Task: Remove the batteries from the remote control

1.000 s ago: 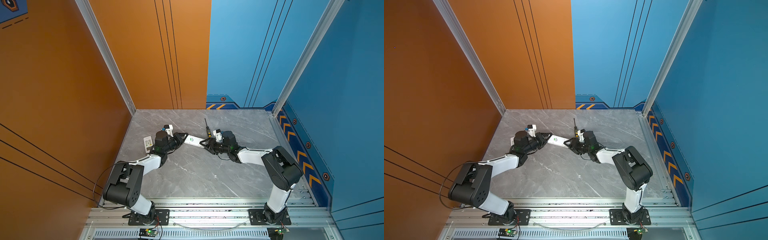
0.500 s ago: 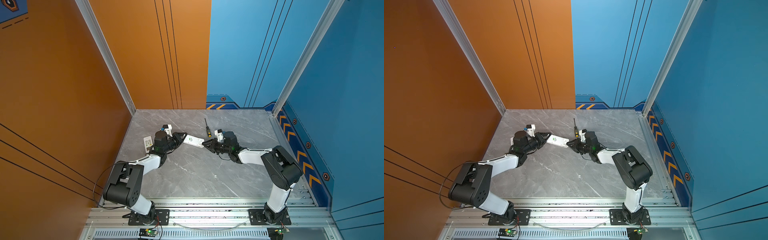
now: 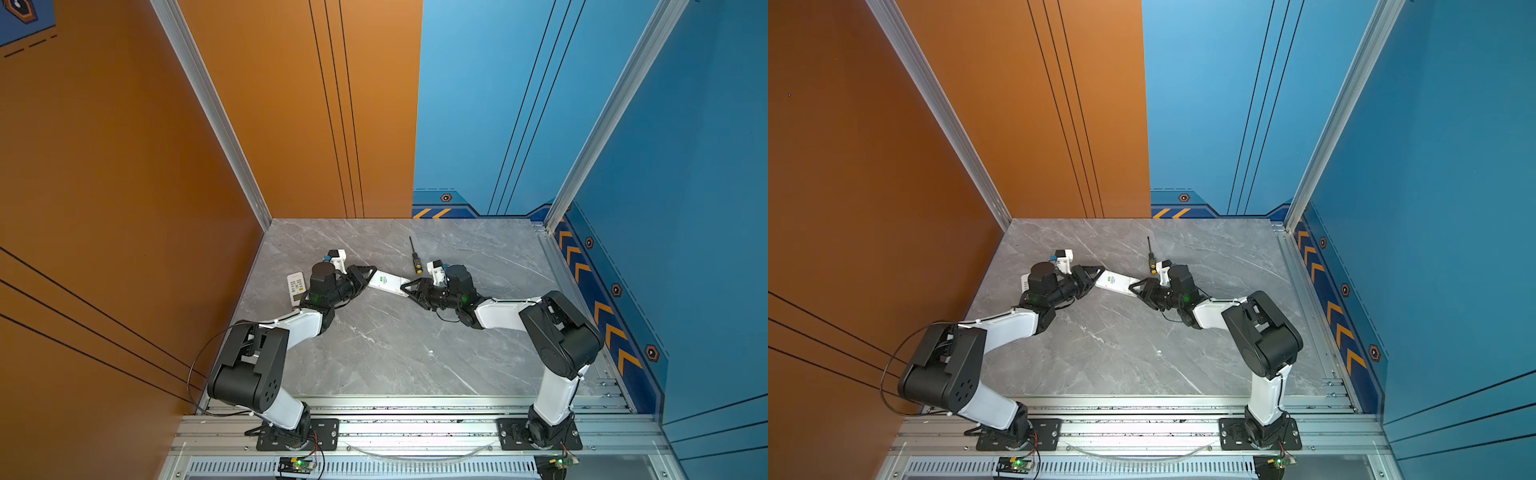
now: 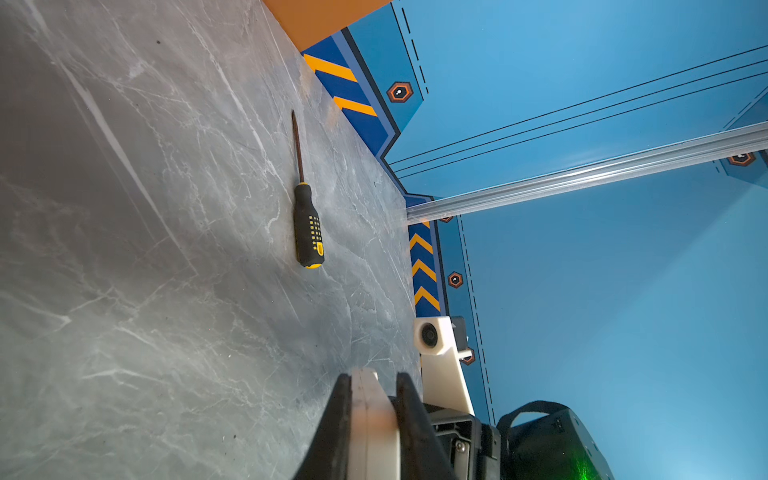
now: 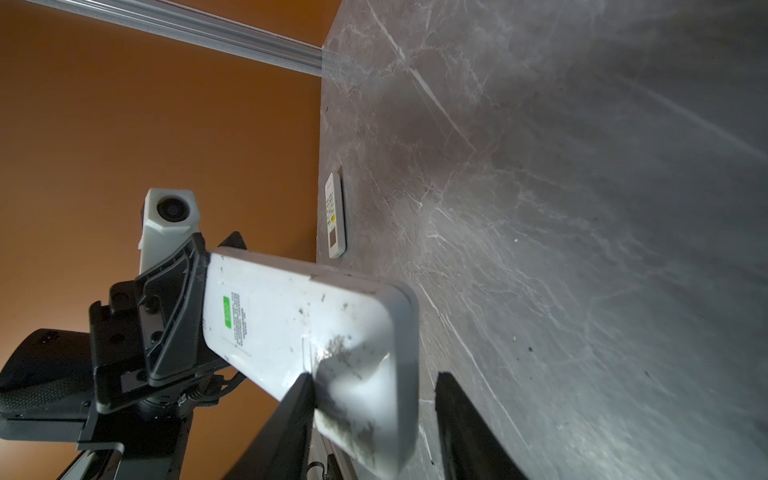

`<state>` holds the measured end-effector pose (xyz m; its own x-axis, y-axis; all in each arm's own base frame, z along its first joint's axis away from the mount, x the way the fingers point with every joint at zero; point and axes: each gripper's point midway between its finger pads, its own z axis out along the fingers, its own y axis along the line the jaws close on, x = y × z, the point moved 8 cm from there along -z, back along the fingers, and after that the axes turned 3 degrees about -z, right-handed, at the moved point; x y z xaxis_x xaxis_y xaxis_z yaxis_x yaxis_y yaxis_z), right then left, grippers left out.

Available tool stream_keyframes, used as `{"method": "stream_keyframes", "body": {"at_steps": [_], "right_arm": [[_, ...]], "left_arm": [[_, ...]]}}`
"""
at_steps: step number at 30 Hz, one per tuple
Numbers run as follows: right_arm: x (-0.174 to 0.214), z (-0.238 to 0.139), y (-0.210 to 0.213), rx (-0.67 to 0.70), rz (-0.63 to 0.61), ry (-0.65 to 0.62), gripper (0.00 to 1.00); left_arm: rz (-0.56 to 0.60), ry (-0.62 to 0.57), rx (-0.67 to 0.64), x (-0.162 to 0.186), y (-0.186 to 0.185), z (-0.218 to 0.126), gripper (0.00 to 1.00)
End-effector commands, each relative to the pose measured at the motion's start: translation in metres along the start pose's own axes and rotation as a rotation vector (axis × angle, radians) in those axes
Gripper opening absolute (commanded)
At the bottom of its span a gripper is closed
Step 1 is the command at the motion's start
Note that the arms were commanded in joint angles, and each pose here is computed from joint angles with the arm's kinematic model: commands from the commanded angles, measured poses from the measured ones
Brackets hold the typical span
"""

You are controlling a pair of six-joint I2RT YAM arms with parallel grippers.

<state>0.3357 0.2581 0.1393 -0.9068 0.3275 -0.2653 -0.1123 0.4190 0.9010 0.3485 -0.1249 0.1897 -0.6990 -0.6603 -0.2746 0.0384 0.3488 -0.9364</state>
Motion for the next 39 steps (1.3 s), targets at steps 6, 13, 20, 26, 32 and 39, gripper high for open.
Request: {"method": "stream_keyframes", "body": {"at_steps": [6,13,20,26,32,39], "right_arm": [[0.006,-0.005,-0.009,0.033,-0.015,0.041,0.43],[0.005,-0.005,-0.012,0.035,-0.011,0.025,0.30],[0.006,-0.012,-0.002,0.037,-0.034,0.041,0.26],[0.012,-0.013,0.004,0.030,-0.042,0.059,0.25],[0.011,-0.006,0.010,0.028,-0.052,0.067,0.23],[0.010,0.001,0.009,0.015,-0.047,0.083,0.20]], "left_arm": [[0.038,-0.014,0.040,-0.005,-0.011,0.000,0.00],[0.050,-0.012,0.044,-0.004,-0.013,0.000,0.00],[0.063,-0.037,-0.020,-0.004,-0.005,-0.003,0.00],[0.091,-0.051,-0.095,-0.003,0.003,-0.006,0.00],[0.102,-0.043,-0.125,0.001,0.009,-0.005,0.00],[0.116,-0.029,-0.132,0.008,0.010,-0.001,0.00]]}}
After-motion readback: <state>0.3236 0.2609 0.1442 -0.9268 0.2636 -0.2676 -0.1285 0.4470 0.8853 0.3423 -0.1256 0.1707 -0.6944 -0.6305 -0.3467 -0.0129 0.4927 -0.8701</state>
